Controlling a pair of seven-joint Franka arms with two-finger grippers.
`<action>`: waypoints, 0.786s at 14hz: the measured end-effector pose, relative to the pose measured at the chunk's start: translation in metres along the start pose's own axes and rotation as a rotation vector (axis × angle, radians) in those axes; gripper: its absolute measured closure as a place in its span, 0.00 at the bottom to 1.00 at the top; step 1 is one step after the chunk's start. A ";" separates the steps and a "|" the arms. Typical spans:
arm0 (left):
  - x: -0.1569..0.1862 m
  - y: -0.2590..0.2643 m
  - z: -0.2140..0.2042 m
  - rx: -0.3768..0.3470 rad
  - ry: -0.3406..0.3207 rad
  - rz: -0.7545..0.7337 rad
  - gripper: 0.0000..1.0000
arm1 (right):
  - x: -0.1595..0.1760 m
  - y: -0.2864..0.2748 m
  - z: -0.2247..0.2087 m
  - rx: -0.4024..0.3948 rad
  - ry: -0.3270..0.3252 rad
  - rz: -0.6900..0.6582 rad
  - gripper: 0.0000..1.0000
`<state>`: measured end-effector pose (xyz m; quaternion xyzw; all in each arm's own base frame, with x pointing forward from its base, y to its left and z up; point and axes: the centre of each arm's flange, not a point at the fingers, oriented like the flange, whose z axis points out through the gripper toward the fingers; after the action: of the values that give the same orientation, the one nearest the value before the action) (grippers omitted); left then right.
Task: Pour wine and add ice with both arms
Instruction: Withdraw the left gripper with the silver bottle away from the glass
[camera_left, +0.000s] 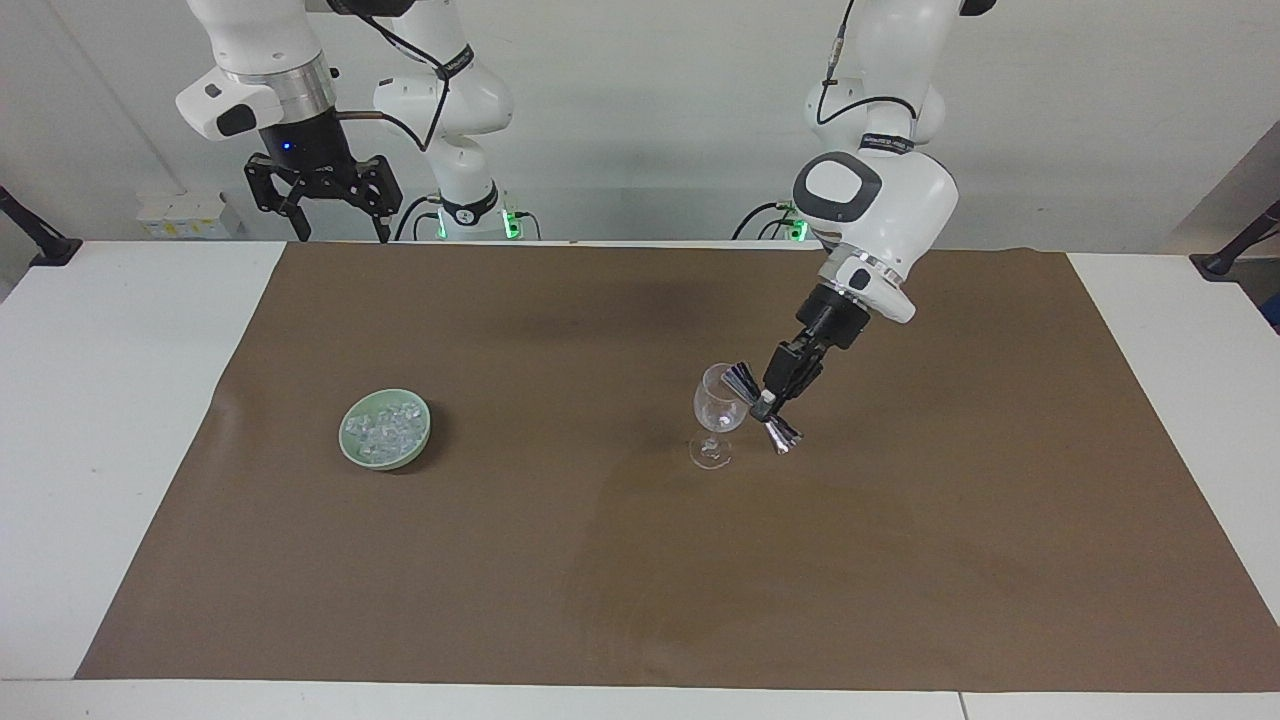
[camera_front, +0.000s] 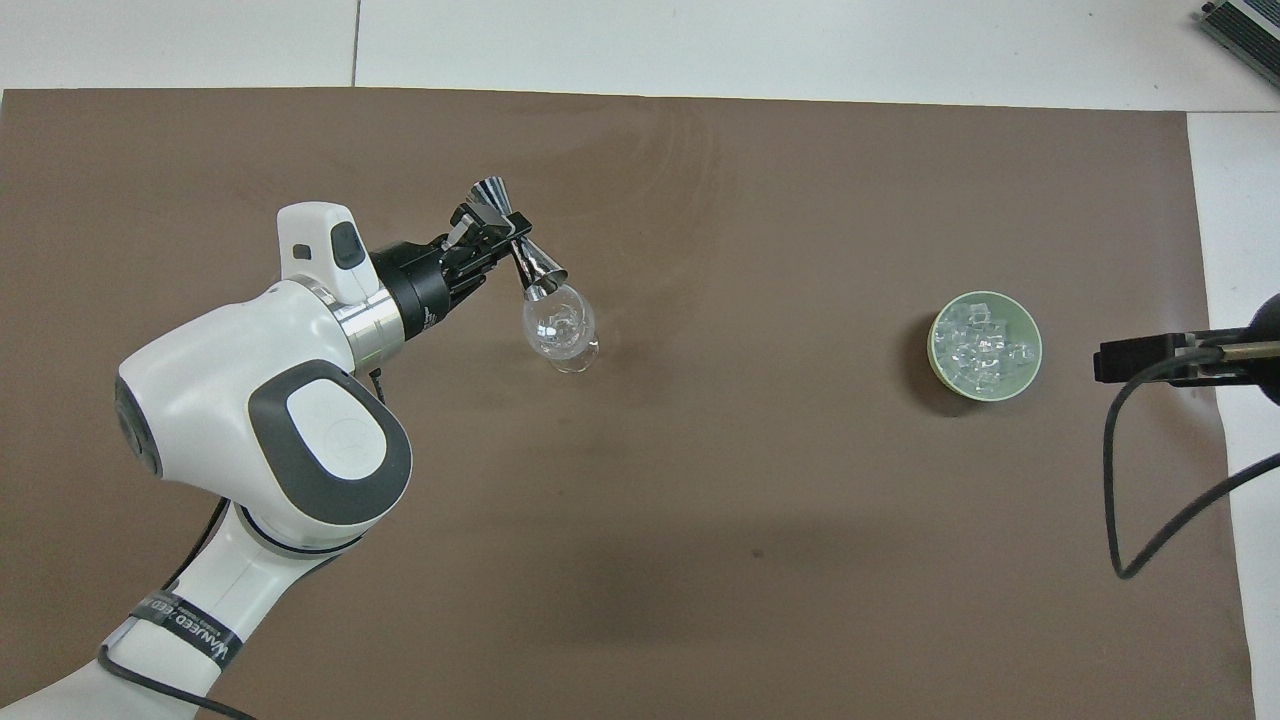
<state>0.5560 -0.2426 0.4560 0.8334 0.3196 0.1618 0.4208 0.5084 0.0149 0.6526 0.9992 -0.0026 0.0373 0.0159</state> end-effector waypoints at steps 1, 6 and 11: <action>0.002 -0.001 0.000 0.002 -0.006 -0.044 0.78 | 0.000 0.000 0.000 0.000 0.000 0.000 0.00; 0.038 -0.019 -0.011 0.004 -0.083 -0.240 0.78 | 0.000 0.000 0.000 0.000 0.000 0.000 0.00; 0.118 -0.059 -0.057 -0.007 -0.196 -0.430 0.78 | 0.000 0.000 0.000 0.000 0.000 0.000 0.00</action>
<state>0.5897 -0.1041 0.4424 0.7566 0.4469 -0.0120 0.4772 0.5083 0.0149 0.6526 0.9992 -0.0026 0.0374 0.0159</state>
